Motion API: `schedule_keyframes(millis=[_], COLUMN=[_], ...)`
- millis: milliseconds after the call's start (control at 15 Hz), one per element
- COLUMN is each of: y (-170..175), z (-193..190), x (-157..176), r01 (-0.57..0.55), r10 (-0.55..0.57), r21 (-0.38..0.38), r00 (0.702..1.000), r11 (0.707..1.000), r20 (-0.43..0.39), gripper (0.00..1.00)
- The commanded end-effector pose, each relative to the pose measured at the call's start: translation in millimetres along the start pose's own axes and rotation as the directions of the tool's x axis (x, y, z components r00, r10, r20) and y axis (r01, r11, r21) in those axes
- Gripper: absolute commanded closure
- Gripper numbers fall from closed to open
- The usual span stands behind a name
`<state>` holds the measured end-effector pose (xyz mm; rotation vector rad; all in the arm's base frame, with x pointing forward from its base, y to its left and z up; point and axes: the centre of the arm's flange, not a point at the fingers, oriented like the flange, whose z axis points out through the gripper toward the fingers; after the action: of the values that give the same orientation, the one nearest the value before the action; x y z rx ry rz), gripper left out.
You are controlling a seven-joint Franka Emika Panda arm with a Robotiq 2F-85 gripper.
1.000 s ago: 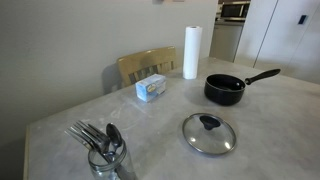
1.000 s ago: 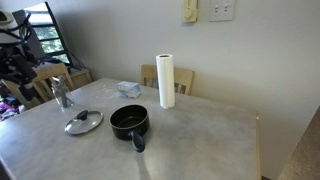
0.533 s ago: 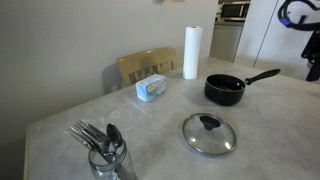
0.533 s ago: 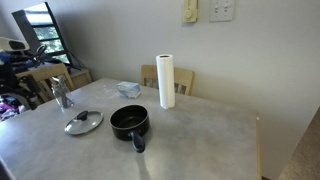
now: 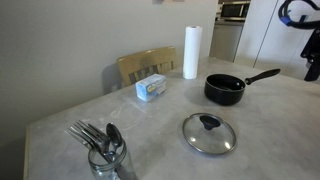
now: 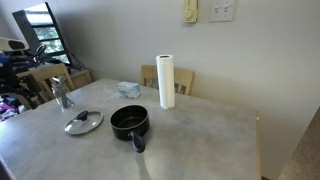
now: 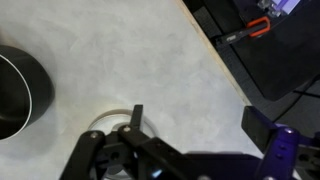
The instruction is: Put the lid on the pot
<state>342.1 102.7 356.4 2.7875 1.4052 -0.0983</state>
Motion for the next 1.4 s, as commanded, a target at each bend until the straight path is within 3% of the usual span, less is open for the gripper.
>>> schedule_keyframes(millis=[0,133,333,467,533,867,1000,1333], y=[-1.7,0.7,12.8,19.8,13.9,14.0,18.6,38.8], z=[38.3,58.2,78.5,88.3,54.0,73.6,79.6,94.1], x=[14.2,23.8,49.4,62.2,45.8,55.4,65.7,91.2], r01=[-0.129,-0.216,-0.332,-0.385,-0.361,-0.391,-0.356,-0.342], r10=[0.131,0.222,0.34,0.383,0.36,0.384,0.357,0.361], r21=[0.024,0.052,0.087,0.082,0.072,0.065,0.073,0.116], r00=[0.98,0.945,0.863,0.827,0.852,0.839,0.858,0.872], r11=[0.991,0.975,0.939,0.919,0.93,0.918,0.931,0.933], r20=[-0.152,-0.241,-0.374,-0.412,-0.381,-0.386,-0.37,-0.332], gripper=[0.0,0.0,0.0,0.0,0.0,0.0,0.0,0.0])
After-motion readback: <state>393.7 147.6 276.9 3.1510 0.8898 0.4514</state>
